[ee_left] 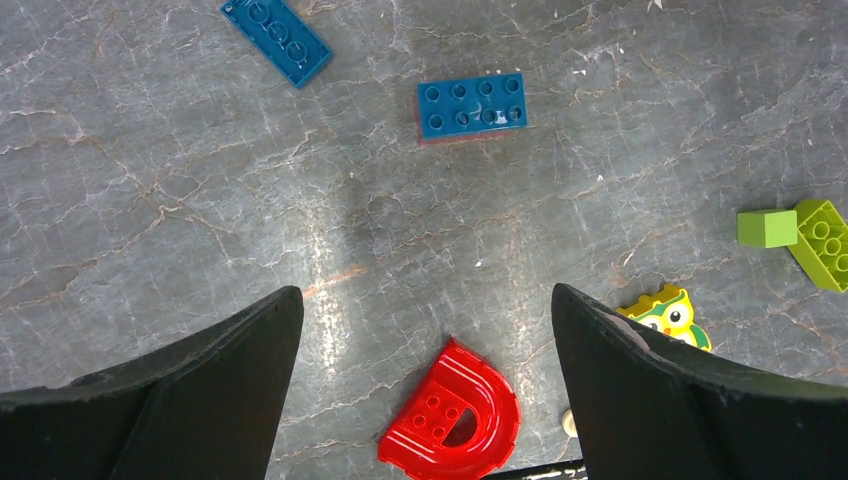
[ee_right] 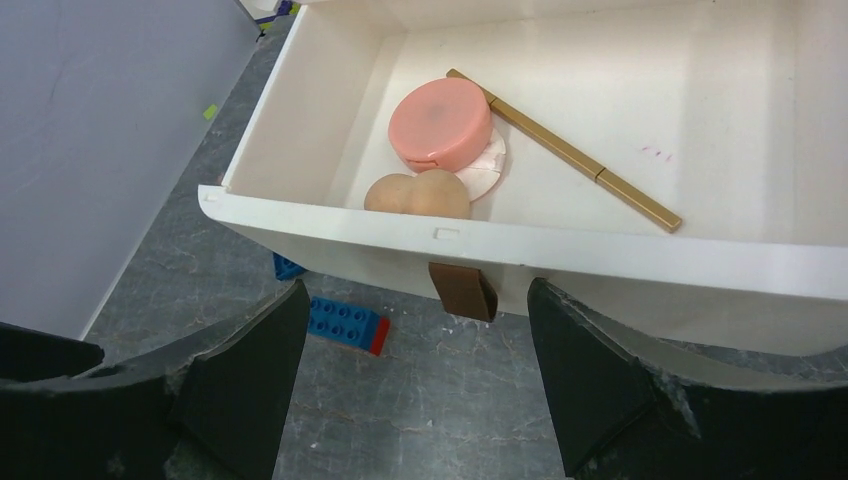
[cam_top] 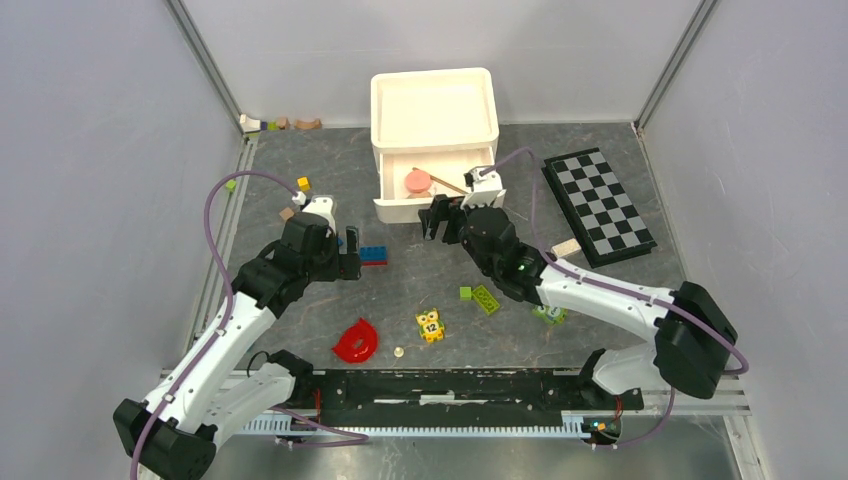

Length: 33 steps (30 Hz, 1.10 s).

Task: Organize the makeup
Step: Close the drawer in the storage box.

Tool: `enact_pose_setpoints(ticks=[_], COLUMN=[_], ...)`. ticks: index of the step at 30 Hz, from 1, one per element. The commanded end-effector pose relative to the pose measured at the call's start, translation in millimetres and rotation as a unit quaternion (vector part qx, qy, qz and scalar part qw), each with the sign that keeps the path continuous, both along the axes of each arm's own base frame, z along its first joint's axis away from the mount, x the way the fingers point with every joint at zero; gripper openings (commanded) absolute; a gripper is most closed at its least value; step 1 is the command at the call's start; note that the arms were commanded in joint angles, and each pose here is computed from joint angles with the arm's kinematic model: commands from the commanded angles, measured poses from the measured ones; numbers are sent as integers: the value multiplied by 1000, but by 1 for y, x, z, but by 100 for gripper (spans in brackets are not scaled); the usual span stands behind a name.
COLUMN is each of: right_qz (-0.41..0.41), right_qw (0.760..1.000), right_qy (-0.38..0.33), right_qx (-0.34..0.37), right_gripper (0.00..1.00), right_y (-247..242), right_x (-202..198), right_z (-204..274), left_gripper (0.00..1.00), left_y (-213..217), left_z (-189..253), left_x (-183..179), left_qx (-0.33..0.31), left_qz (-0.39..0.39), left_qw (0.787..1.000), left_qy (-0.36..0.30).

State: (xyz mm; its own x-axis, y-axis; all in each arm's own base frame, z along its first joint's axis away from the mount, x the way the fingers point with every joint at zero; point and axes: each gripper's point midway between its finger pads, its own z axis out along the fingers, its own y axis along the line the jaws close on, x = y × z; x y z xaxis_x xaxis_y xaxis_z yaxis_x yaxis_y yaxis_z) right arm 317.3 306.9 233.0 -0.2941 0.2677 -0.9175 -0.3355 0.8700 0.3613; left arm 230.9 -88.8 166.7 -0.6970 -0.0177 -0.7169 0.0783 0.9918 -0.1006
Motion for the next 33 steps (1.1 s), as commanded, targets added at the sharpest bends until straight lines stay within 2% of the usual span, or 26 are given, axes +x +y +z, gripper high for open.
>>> enact_pose_setpoints(ticks=[1,8,13,22,28,33], right_qz=[-11,3,10,70,122,164], right_qw=[999,993,993,990,988,983], right_qy=[-44,-113,-118,-122,-94,-79], right_qx=[8,-20,-24,-28,-9,-1], right_gripper=[86,86,85,82,70,50], right_y=[11,19,22,37,45,53], right_x=[18,37,49,52,30,7], right_z=[32,61,64,59,55,47], left_gripper=[100,100,100,100,100,100], left_y=[0,-1,-1,-1,1,5], left_z=[8,7,7,7,10,16], left_x=[7,7,7,7,7,7], left_qx=[-8,-9,-9,-9,-9,-9], left_qz=[8,6,5,6,10,21], left_qw=[1000,1000,1000,1000,1000,999], left_qy=[-22,-20,-21,-21,-27,-41])
